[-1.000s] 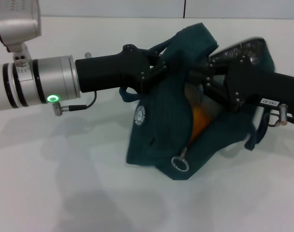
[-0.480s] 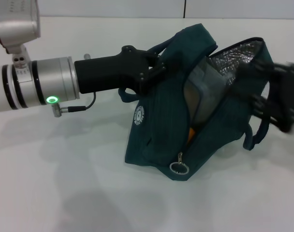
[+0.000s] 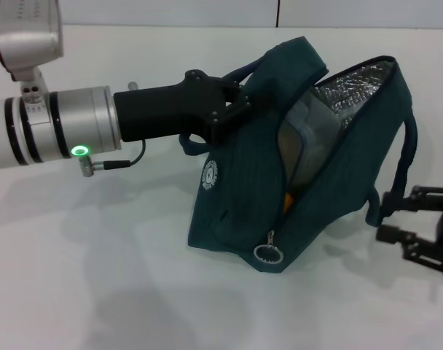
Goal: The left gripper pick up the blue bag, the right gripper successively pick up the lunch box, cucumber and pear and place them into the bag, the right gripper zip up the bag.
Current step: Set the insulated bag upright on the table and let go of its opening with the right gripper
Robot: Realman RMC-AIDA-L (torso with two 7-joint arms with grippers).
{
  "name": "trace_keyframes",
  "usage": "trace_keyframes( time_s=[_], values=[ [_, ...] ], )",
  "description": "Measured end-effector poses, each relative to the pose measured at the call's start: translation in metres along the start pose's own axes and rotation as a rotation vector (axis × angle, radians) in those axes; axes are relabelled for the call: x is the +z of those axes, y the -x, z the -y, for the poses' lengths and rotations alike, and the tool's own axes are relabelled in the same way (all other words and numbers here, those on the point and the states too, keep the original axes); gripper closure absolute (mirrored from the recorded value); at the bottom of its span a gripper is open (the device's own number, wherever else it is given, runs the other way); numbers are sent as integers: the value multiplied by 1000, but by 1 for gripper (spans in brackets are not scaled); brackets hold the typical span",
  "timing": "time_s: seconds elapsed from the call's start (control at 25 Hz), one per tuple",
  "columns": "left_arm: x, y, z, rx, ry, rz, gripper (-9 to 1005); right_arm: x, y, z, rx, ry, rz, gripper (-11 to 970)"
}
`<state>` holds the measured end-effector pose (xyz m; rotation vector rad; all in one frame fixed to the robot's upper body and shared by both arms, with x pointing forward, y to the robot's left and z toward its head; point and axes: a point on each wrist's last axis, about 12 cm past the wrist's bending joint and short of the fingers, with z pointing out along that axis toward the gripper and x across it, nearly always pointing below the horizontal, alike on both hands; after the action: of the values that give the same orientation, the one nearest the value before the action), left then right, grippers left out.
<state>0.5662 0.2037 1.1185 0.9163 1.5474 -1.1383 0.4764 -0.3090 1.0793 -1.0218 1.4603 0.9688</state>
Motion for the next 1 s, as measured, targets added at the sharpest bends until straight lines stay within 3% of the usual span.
trace_keyframes(
  time_s=[0.24, 0.44, 0.64, 0.84, 1.0],
  values=[
    [0, -1, 0, -3, 2, 4, 951, 16, -9, 6, 5, -42, -66, 557],
    [-1, -1, 0, -5, 5, 6, 951, 29, -10, 10, 2, -9, -99, 574],
    [-1, -2, 0, 0, 7, 8, 951, 29, -10, 10, -4, -13, -104, 592],
    [-3, -5, 0, 4, 18, 29, 950, 17, -6, 11, -16, -67, -49, 787],
    [-4, -10, 0, 17, 30, 51, 950, 1, -2, 8, -55, -162, 77, 840]
  ],
)
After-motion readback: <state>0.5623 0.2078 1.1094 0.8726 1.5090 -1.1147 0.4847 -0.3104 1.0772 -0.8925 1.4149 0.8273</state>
